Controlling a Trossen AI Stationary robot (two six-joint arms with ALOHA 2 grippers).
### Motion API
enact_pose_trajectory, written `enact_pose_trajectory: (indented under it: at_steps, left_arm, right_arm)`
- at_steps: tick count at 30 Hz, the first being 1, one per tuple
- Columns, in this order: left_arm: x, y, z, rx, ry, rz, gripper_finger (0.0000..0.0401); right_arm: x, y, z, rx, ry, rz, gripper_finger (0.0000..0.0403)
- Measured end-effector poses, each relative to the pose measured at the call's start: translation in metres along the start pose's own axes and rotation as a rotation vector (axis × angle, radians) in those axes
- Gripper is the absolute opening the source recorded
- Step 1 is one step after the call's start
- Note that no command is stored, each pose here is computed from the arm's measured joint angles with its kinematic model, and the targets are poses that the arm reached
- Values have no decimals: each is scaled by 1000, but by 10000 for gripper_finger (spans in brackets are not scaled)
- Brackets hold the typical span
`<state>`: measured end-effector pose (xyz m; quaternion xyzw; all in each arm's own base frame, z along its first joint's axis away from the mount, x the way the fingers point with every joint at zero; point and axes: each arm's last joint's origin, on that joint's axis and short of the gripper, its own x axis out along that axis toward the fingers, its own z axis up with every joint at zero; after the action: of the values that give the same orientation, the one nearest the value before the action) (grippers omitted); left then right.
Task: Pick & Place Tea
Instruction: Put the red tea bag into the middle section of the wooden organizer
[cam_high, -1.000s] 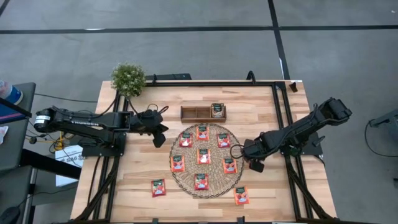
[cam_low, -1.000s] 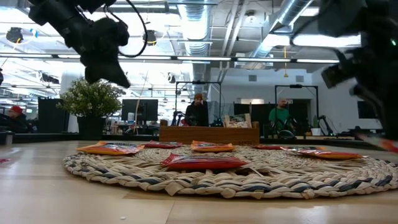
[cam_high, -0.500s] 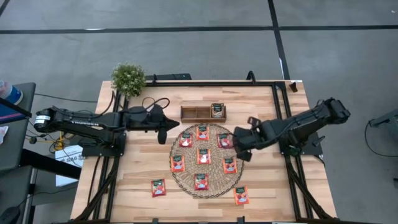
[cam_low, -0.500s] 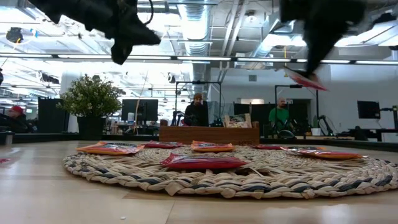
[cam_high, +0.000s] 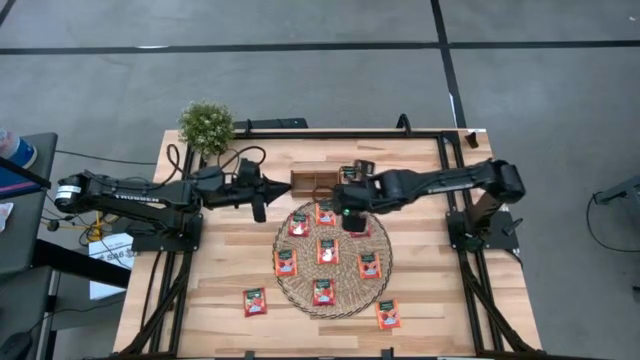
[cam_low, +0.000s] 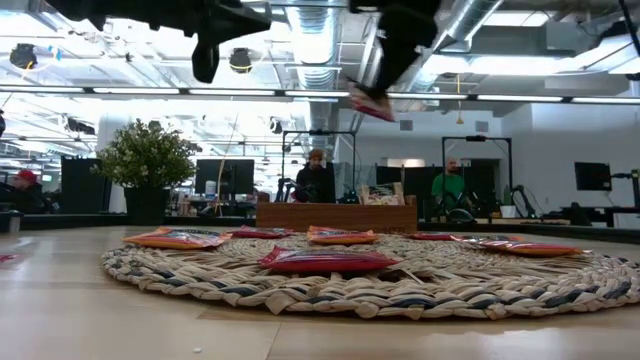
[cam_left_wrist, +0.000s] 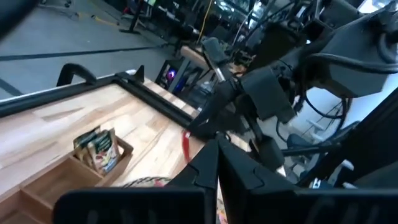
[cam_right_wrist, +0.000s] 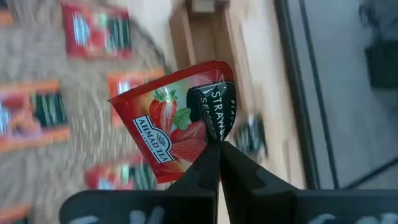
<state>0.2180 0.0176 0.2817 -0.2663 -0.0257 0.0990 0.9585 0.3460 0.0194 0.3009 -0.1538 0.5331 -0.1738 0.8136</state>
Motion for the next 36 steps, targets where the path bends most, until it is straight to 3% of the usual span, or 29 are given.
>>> enact_pose_trajectory:
  at_steps: [4,8,16,36]
  left_arm:
    - [3,0,0,-4,-13,-3,22]
    - [8,2,-5,-8,-2,11,68]
    - [20,0,-5,15,-11,5,142]
    - [74,-7,12,157,187,136,150]
  right_arm:
    - [0,-6,22,-50,-73,-8,0]
    - [-1,-12,37,-101,-111,-19,0]
    - [-1,-19,47,-125,-133,-34,0]
    - [2,-25,47,-112,-124,-65,0]
